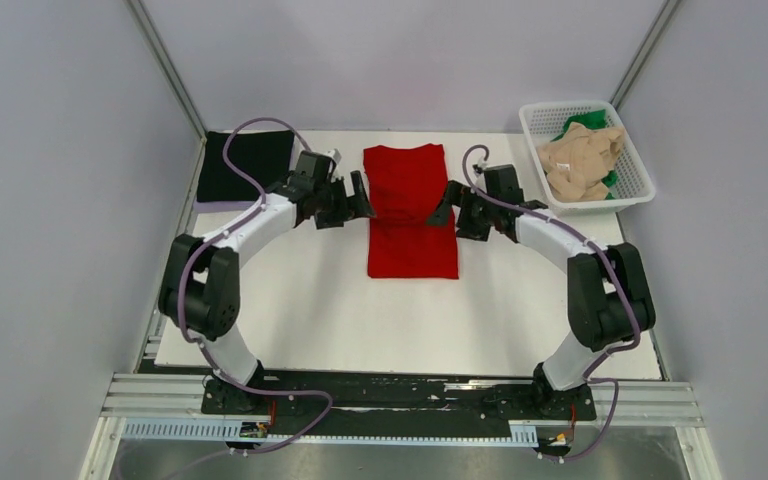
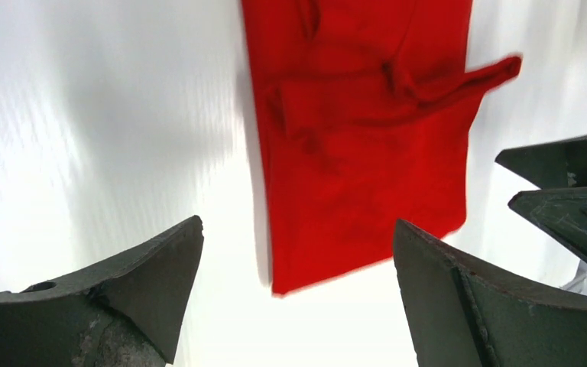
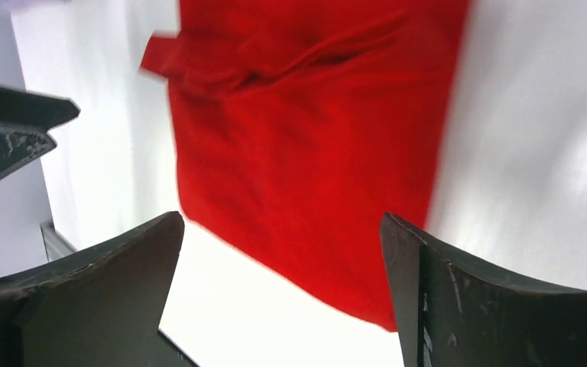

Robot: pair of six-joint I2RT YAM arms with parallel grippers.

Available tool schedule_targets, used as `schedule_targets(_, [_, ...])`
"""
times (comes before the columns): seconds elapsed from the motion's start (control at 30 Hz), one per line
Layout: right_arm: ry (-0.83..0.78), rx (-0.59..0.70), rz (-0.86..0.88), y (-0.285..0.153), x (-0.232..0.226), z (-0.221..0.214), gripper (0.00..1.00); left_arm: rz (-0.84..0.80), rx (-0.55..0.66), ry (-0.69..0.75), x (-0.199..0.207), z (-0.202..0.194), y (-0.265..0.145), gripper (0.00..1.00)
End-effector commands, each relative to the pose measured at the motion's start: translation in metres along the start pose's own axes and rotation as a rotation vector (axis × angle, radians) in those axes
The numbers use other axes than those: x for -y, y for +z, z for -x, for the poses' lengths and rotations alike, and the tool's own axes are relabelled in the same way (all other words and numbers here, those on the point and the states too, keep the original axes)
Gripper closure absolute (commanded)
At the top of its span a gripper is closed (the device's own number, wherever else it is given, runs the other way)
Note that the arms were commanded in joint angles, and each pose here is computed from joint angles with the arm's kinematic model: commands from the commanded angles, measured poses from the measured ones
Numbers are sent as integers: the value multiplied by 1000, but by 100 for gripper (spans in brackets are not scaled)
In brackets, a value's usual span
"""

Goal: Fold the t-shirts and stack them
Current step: Fold the folded rectangular tshirt in 1/3 of the way, then grab one side of the 2/3 rectangular tshirt with both arms

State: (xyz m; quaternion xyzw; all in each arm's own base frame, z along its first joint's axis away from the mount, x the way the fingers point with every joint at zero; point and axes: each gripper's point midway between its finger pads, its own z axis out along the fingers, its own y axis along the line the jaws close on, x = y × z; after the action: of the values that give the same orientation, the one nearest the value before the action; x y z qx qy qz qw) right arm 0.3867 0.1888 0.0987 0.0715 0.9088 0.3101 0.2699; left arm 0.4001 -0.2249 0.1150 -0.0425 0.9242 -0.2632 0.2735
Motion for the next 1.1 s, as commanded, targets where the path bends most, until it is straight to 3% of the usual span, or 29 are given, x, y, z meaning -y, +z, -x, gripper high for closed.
schedule_targets(0.0, [-194, -36, 173, -3, -55, -30, 0, 33, 2, -25, -14, -32, -36, 0])
schedule_targets(0.2, [-251, -86, 212, 42, -81, -41, 0, 48, -10, -47, -31, -72, -67, 0])
schedule_targets(0.5, [-238, 133, 177, 113, -106, 71, 0, 38, -32, -94, -39, -99, -75, 0])
schedule_targets(0.73, [-193, 205, 144, 57, -106, 84, 0, 6, -64, -103, -37, -100, -53, 0])
schedule_targets(1.07, [80, 188, -83, -37, 15, -1, 0, -50, -176, -55, -10, -113, -5, 22])
